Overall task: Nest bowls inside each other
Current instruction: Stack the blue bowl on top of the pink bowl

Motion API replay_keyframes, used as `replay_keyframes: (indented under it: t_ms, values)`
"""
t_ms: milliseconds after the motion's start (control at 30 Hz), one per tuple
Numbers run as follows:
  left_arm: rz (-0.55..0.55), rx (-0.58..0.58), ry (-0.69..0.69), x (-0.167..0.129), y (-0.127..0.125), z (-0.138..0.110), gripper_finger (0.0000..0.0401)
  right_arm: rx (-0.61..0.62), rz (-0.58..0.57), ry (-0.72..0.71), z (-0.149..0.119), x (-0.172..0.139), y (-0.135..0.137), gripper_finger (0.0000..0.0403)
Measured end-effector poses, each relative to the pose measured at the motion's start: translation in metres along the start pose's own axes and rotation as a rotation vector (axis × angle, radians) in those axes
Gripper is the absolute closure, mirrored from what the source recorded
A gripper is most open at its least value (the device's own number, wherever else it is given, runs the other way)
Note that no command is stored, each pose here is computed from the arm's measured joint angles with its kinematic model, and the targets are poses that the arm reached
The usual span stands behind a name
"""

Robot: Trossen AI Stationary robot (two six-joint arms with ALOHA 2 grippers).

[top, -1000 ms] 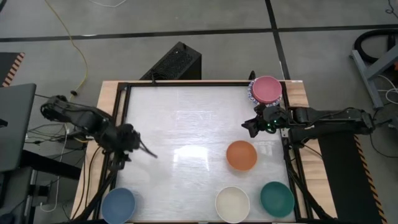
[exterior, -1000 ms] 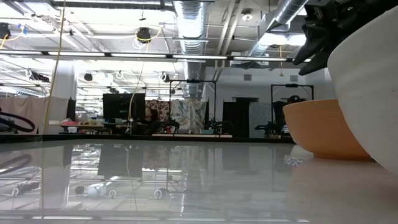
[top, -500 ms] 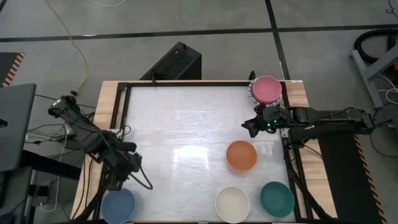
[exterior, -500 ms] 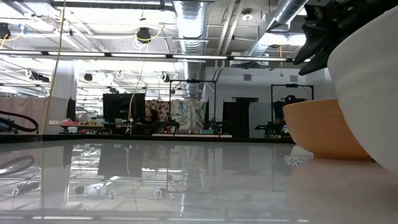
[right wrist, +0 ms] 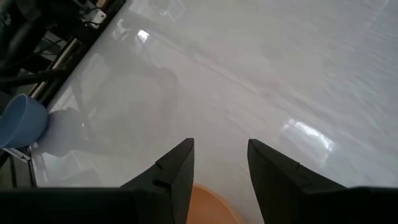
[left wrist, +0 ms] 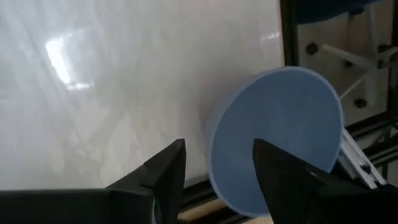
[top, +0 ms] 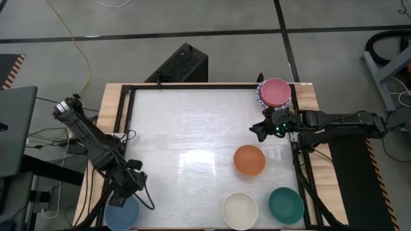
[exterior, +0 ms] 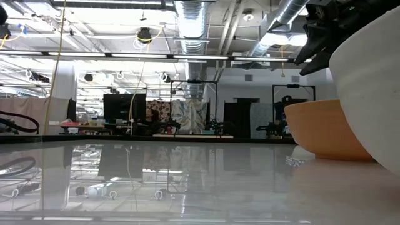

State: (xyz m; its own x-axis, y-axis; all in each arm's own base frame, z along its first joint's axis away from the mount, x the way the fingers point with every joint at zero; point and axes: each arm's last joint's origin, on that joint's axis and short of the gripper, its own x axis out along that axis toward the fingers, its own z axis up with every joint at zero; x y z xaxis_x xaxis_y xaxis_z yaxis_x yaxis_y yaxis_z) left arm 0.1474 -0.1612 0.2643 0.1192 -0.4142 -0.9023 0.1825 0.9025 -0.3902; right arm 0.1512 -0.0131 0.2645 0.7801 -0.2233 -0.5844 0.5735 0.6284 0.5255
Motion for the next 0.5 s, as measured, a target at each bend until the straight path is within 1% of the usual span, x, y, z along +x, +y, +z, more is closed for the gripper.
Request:
replay_keyframes:
  t_ms: [200,400,500]
  values:
    - [0.025,0.005,0.04,0.02,0.006,-0.012,0.0225,0.006,0.016,-0.014,0.001,0.0,0.002,0.0232]
    - [-0.016,0.024,0.019,0.037,0.005,-0.02,0.0225,0.012,0.016,-0.014,0.001,0.0,0.002,0.0232]
    - [-0.014,0.012,0.027,0.044,0.007,-0.024,0.0225,0.014,0.016,-0.014,0.001,0.0,0.002,0.0232]
